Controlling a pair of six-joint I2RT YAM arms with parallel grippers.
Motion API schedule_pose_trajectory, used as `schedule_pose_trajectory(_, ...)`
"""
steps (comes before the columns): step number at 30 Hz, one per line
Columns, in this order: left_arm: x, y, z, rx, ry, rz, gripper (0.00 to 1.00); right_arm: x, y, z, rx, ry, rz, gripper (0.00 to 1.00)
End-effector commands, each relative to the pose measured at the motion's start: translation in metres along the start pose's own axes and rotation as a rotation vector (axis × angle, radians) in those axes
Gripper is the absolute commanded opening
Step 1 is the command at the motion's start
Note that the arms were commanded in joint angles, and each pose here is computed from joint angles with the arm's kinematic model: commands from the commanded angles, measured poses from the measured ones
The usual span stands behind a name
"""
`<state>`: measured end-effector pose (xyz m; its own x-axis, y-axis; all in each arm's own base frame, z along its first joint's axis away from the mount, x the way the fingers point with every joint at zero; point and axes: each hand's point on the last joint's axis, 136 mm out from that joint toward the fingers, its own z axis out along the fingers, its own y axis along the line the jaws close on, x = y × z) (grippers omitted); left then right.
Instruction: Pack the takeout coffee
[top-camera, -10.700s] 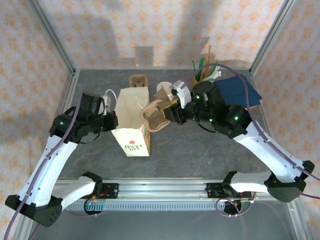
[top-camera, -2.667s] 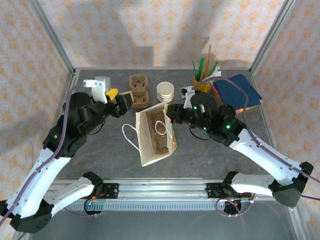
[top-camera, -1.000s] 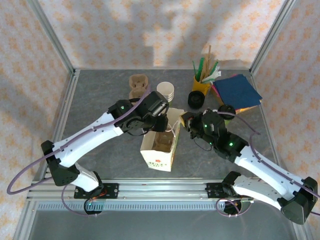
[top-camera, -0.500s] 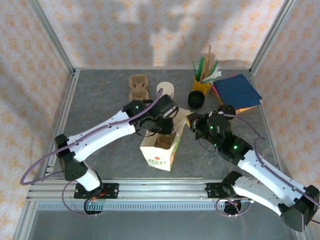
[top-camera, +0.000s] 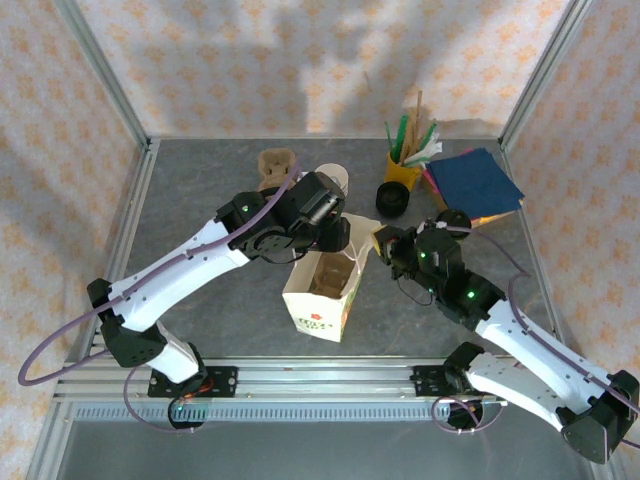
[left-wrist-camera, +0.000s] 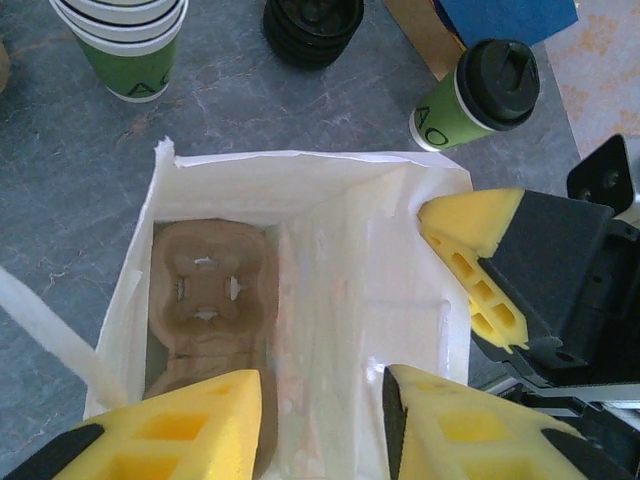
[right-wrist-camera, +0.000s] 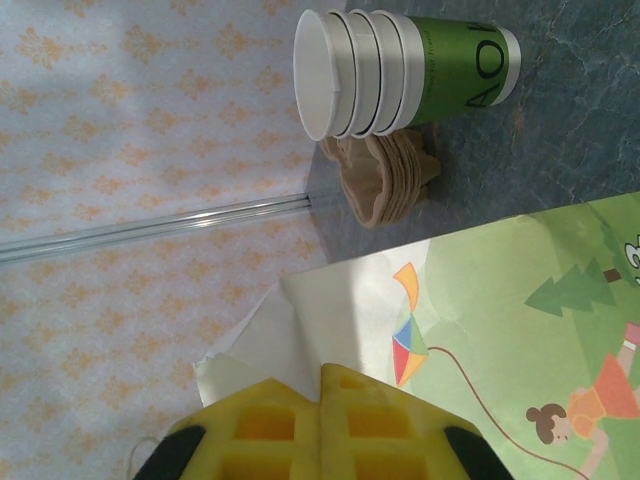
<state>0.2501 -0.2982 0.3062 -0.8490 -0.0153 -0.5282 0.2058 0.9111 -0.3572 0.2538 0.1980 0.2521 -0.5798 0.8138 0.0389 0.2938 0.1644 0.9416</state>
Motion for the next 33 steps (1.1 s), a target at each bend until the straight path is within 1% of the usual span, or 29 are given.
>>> schedule_pose_trajectory(1, -0.008, 0.004, -0.014, -0.005, -0.047, -0.019, 0.37, -0.006, -0.013, -0.002, 0.05, -0.029, -0.027, 0.0)
schedule_pose_trajectory(4, 0.002, 0.01, -0.002, -0.04, -0.003, -0.012, 0.3, -0.007, -0.013, -0.003, 0.048, -0.032, -0.025, 0.0)
schedule_pose_trajectory(7, 0.007, 0.013, 0.004, -0.057, 0.01, -0.012, 0.24, -0.007, -0.013, -0.003, 0.047, -0.032, -0.022, 0.0)
schedule_pose_trajectory(10, 0.008, 0.013, 0.007, -0.047, 0.008, -0.016, 0.21, -0.007, -0.017, -0.004, 0.052, -0.032, -0.016, 0.0)
schedule_pose_trajectory(16, 0.027, 0.009, 0.031, -0.034, 0.093, 0.013, 0.19, -0.008, -0.021, -0.009, 0.049, -0.037, -0.005, 0.0)
schedule_pose_trajectory(22, 0.039, 0.008, 0.044, -0.042, 0.142, 0.053, 0.19, -0.007, -0.017, -0.01, 0.033, -0.032, 0.001, 0.0)
schedule_pose_trajectory(27, 0.053, -0.001, 0.062, 0.017, 0.19, 0.059, 0.21, -0.007, -0.016, -0.009, 0.028, -0.029, 0.003, 0.0)
schedule_pose_trajectory(33, 0.066, 0.014, 0.087, -0.063, 0.228, 0.07, 0.21, -0.006, -0.014, -0.009, 0.023, -0.026, 0.003, 0.0)
